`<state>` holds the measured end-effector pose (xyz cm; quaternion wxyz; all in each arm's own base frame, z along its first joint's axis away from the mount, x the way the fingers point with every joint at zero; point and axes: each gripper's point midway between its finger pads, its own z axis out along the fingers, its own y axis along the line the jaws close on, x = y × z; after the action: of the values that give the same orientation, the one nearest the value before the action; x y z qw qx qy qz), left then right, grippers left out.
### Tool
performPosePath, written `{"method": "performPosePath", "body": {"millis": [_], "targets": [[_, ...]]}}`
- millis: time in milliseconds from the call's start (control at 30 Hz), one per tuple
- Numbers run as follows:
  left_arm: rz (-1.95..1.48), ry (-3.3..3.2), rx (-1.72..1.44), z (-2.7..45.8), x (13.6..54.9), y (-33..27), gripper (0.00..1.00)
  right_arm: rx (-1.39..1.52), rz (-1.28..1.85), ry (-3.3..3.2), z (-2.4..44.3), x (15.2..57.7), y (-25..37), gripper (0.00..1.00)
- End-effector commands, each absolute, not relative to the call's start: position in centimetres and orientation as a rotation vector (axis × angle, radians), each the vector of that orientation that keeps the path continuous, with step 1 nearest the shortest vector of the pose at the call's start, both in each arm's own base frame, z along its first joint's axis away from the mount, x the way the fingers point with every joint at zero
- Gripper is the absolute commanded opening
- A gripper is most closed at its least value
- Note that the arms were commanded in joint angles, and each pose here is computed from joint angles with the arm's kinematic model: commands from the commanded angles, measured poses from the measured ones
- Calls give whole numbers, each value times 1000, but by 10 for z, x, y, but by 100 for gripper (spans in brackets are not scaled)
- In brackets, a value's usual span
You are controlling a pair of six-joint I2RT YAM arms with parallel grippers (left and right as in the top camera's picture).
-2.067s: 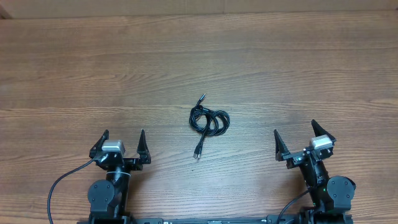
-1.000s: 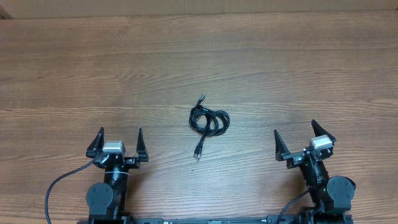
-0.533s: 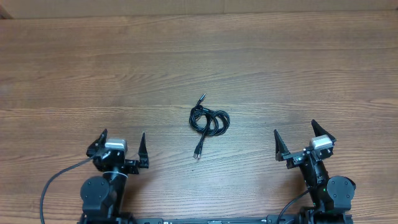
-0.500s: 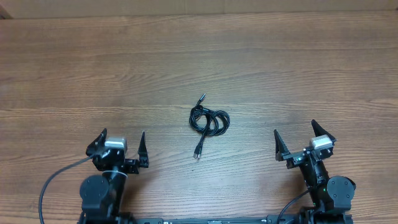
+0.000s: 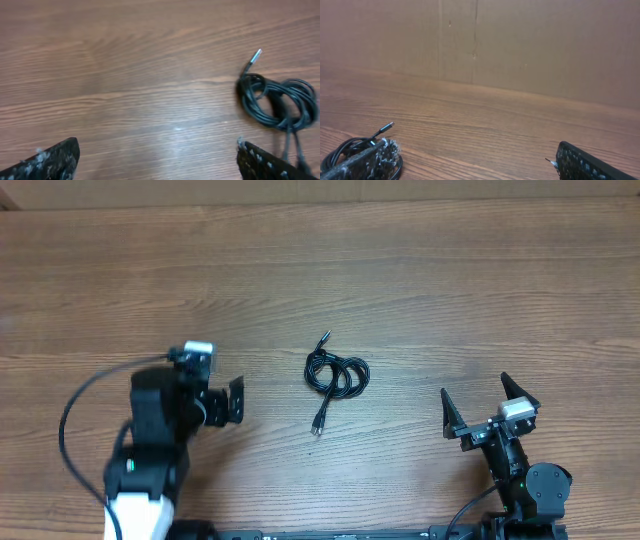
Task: Untangle cables
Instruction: 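Move the left gripper forward over the coiled black cable and lower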
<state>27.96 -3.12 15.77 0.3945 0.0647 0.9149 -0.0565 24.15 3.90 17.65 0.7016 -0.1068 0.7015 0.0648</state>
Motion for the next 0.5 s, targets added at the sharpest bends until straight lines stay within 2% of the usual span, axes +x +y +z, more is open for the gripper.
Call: {"method": "performPosePath", "body": {"millis": [0,267,467], "targets": [[-356,2363,194,187,294,-61,100,-237,140,1556,175,242,38,100],[-383,2443,438,240,306,-124,100,-237,140,1556,175,242,38,100],[-555,2409,724,260,279,-209,100,-237,140,1556,175,242,38,100]]}}
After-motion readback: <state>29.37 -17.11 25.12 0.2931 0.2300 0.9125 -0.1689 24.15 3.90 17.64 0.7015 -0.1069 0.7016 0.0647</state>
